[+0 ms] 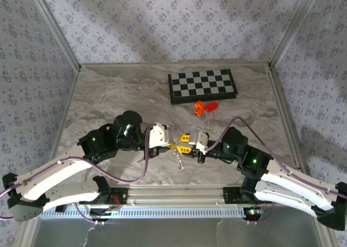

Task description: Put the keys on the keyring

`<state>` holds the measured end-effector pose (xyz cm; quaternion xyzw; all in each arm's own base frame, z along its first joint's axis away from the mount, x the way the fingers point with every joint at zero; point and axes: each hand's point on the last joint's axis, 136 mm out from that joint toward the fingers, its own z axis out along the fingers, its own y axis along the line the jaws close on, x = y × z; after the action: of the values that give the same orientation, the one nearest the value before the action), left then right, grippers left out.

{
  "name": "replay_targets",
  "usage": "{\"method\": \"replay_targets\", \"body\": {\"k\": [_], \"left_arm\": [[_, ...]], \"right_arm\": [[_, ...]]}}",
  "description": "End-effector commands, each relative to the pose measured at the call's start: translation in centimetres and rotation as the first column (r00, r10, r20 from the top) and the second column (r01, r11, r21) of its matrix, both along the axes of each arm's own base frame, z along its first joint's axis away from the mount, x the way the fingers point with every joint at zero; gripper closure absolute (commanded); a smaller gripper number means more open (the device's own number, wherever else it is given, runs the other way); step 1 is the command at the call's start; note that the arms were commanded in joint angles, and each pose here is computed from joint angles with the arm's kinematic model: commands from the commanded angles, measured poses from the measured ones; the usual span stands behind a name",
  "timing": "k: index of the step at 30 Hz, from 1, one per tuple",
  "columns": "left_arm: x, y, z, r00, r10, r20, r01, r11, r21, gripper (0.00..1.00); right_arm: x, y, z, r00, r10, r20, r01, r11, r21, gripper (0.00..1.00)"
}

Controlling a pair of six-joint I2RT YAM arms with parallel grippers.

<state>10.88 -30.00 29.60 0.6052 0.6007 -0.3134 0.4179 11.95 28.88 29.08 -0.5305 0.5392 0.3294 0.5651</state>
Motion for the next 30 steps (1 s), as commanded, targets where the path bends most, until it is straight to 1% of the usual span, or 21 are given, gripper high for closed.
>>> {"method": "replay_targets", "body": {"k": [1, 4, 7, 13, 16, 17, 19, 20, 21, 25, 30], "left_arm": [[-0.4, -0.3, 1.1, 0.999, -0.030, 0.028, 0.031, 0.999, -0.010, 1.00], [-0.5, -0.4, 1.1, 0.999, -0.035, 0.031, 0.036, 0.999, -0.005, 1.00], [-0.6, -0.4, 1.0, 0.999, -0.037, 0.032, 0.037, 0.999, 0.000, 1.00], [-0.8, -0.5, 1.1, 0.998, -0.043, 0.034, 0.043, 0.999, -0.003, 1.00], [-0.8, -0.6, 1.2, 0.999, -0.041, 0.033, 0.041, 0.999, -0.019, 1.00], [-0.8, -0.6, 1.2, 0.999, -0.039, 0.031, 0.040, 0.999, -0.032, 0.95], [-0.9, -0.7, 1.7, 0.999, -0.031, 0.037, 0.034, 0.996, -0.084, 0.83], [-0.9, -0.6, 1.9, 0.999, -0.025, 0.040, 0.030, 0.993, -0.117, 0.79], [-0.9, -0.6, 2.2, 0.999, -0.017, 0.041, 0.023, 0.989, -0.148, 0.77], [-1.4, -0.2, 3.6, 0.999, -0.004, 0.039, 0.016, 0.955, -0.297, 0.75], [-1.9, 0.2, 4.9, 0.999, -0.012, 0.033, 0.024, 0.918, -0.395, 0.77]], "right_arm": [[0.0, 0.0, 1.9, 0.999, -0.008, 0.044, 0.007, 1.000, 0.030, 0.73], [0.2, 0.1, 1.7, 0.999, -0.015, 0.042, 0.015, 1.000, 0.020, 0.75], [0.2, 0.2, 1.6, 0.999, -0.016, 0.042, 0.016, 1.000, 0.015, 0.80], [0.5, 0.2, 1.3, 0.998, -0.034, 0.049, 0.034, 0.999, -0.009, 1.00], [0.4, 0.1, 1.5, 0.998, -0.037, 0.054, 0.037, 0.999, 0.007, 1.00], [0.3, 0.0, 1.6, 0.998, -0.035, 0.056, 0.033, 0.999, 0.021, 1.00], [-0.1, -0.1, 2.3, 0.998, -0.019, 0.059, 0.015, 0.997, 0.071, 1.00], [-0.6, -0.2, 2.7, 0.998, 0.001, 0.060, -0.007, 0.995, 0.102, 1.00], [-1.0, -0.2, 3.0, 0.998, 0.019, 0.058, -0.027, 0.992, 0.127, 1.00], [-2.3, -0.3, 4.7, 0.994, 0.096, 0.046, -0.105, 0.967, 0.231, 1.00], [-2.9, -0.9, 6.6, 0.987, 0.158, 0.032, -0.159, 0.929, 0.334, 1.00]]}}
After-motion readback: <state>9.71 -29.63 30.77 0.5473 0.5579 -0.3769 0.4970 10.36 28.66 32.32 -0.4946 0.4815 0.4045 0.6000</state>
